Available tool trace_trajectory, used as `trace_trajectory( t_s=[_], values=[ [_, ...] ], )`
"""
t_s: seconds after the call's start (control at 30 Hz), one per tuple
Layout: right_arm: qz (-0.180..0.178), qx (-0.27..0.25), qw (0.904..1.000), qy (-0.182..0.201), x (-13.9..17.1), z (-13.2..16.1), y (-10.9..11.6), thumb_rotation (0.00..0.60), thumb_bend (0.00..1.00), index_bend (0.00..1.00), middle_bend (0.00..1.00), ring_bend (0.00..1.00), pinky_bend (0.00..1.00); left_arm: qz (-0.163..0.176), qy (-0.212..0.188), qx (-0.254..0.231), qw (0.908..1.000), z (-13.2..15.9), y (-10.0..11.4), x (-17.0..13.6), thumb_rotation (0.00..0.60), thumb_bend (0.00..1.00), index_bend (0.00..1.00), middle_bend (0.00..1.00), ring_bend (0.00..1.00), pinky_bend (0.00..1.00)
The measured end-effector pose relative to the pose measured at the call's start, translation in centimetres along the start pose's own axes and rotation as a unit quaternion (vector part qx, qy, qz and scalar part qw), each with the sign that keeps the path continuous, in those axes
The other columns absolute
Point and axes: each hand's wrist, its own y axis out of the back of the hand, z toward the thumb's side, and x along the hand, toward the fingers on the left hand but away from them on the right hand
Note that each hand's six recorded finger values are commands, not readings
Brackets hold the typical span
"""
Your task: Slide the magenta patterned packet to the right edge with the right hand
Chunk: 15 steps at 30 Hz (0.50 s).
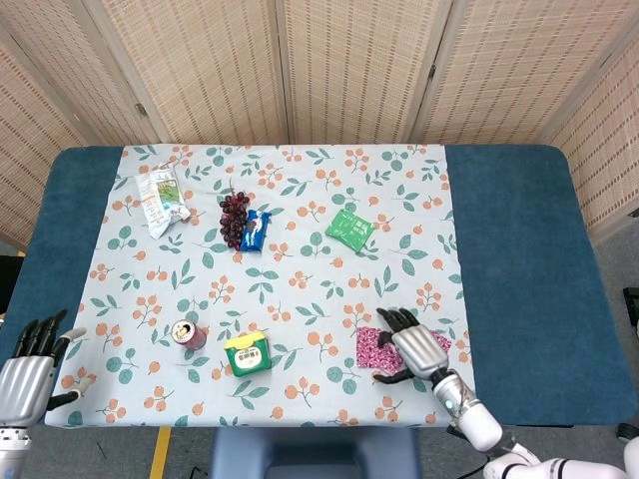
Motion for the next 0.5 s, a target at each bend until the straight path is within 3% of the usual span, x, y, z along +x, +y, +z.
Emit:
trace_trajectory(
  t_s=[0.13, 0.5],
  values=[
    [-0.001, -0.006, 1.0, -0.005, 0.8, -0.6, 0.0, 0.33, 0.21, 0.39, 0.04, 0.0, 0.0, 0.001, -0.003, 0.0, 1.0, 0.2, 0.0, 0.0, 0.6, 0.24, 0.26, 0.06, 0.09, 0.0],
    [-0.001, -0.012, 0.9994, 0.032, 1.1, 1.4, -0.1, 0.331, 0.21, 0.39, 0.04, 0.0, 0.0, 0.003, 0.002, -0.001, 1.0, -0.1, 0.2, -0.2, 0.6, 0.24, 0.26, 0.06, 0.09, 0.0]
  ],
)
